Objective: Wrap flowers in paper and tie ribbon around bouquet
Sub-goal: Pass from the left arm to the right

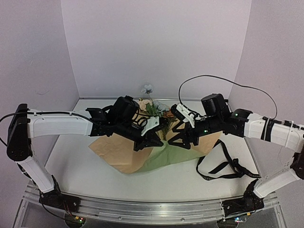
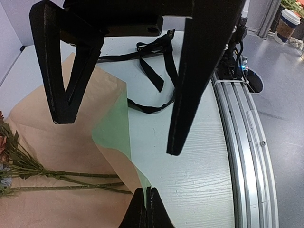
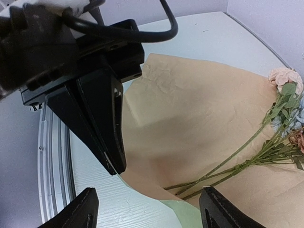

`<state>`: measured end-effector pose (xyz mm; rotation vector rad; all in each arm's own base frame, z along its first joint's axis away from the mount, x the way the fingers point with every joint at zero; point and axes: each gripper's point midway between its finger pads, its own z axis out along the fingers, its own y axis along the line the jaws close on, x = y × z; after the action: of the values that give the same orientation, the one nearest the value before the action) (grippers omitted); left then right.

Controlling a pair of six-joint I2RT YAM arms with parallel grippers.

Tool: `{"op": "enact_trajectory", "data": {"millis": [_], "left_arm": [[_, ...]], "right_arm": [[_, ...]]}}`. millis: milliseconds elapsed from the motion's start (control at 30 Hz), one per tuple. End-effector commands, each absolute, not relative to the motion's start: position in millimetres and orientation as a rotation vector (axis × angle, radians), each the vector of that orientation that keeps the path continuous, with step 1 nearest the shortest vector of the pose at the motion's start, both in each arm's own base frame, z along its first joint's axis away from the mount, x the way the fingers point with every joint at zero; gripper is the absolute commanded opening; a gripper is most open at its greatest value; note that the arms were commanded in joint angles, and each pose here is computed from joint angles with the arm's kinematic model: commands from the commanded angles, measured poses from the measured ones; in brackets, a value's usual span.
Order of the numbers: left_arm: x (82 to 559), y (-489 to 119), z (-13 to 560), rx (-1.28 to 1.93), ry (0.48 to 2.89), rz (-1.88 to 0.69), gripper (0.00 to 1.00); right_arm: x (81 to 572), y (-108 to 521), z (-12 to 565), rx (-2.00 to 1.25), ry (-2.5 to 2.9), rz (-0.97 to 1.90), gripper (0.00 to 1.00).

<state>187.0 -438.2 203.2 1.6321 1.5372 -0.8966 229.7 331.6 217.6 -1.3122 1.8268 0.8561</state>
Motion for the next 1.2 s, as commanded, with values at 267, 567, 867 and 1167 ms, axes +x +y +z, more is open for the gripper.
{"op": "enact_trajectory", "data": {"millis": [267, 567, 867, 1167], "left_arm": [[187.7, -437.4, 234.8, 1.622, 1.436, -0.872, 0.0], [189.7, -436.4, 240.6, 1.602, 1.42, -0.856, 0.0], [188.9, -433.2, 245.4, 1.582, 1.414, -0.855, 0.0], [186.8, -427.0, 245.8, 1.561, 1.412, -0.851, 0.0]], "right_arm": [[212.2, 358.8, 234.7, -1.451, 1.704, 0.952, 0.74], [205.5, 366.2, 221.4, -1.489, 1.762, 0.977, 0.55], [207.7, 368.5, 210.8, -1.498, 1.808, 0.952, 0.39], [216.7, 358.2, 202.8, -1.422, 1.755, 0.861, 0.46]]}}
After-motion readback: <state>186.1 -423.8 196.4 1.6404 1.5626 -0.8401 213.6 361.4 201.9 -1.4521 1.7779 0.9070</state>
